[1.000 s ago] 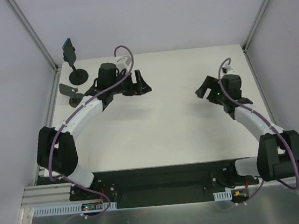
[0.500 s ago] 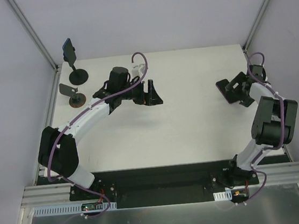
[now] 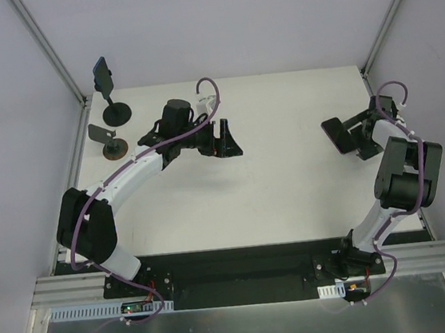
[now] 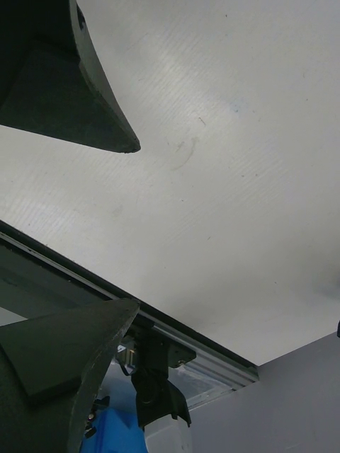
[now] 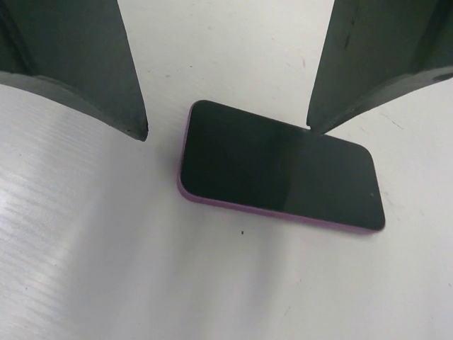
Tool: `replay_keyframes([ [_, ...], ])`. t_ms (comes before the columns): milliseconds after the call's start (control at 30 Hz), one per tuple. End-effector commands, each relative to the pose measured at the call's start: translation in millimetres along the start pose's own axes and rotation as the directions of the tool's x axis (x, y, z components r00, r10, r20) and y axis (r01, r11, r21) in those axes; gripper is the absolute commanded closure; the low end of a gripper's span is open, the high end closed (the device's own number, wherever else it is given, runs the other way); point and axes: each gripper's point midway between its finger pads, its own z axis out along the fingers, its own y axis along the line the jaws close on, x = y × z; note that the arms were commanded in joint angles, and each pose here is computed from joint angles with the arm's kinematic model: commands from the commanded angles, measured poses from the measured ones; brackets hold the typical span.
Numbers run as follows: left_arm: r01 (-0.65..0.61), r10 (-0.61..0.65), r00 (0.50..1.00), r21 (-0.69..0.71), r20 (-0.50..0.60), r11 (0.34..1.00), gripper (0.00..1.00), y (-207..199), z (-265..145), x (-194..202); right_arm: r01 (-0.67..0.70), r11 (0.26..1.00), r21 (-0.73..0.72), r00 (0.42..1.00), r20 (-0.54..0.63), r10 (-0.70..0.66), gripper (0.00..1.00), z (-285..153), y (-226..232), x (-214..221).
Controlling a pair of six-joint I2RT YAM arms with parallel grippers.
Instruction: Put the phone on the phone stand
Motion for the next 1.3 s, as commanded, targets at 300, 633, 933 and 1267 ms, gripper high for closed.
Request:
replay_keyframes([
  [300,-0.012,0.012,1.0,0.045,0.008,0.999,0.18,-13,-6,-6,-0.297,0.929,-0.22,0.933,0.139,0.331,0.25,-31,51,-51],
  [633,-0.004,0.004,1.0,0.045,-0.004,0.999,0.18,-10,-2,-3,-0.323,0.921,-0.219,0.893,0.251,0.373,0.53,-33,67,-70],
  [933,0.013,-0.012,1.0,0.039,-0.021,0.999,0.18,-4,3,1,-0.325,0.923,-0.207,0.888,0.267,0.373,0.59,-6,104,-61],
  [1267,0.017,-0.016,0.999,0.039,-0.028,0.999,0.18,-2,5,2,-0.276,0.958,-0.074,0.902,0.326,0.285,0.68,27,92,-75],
])
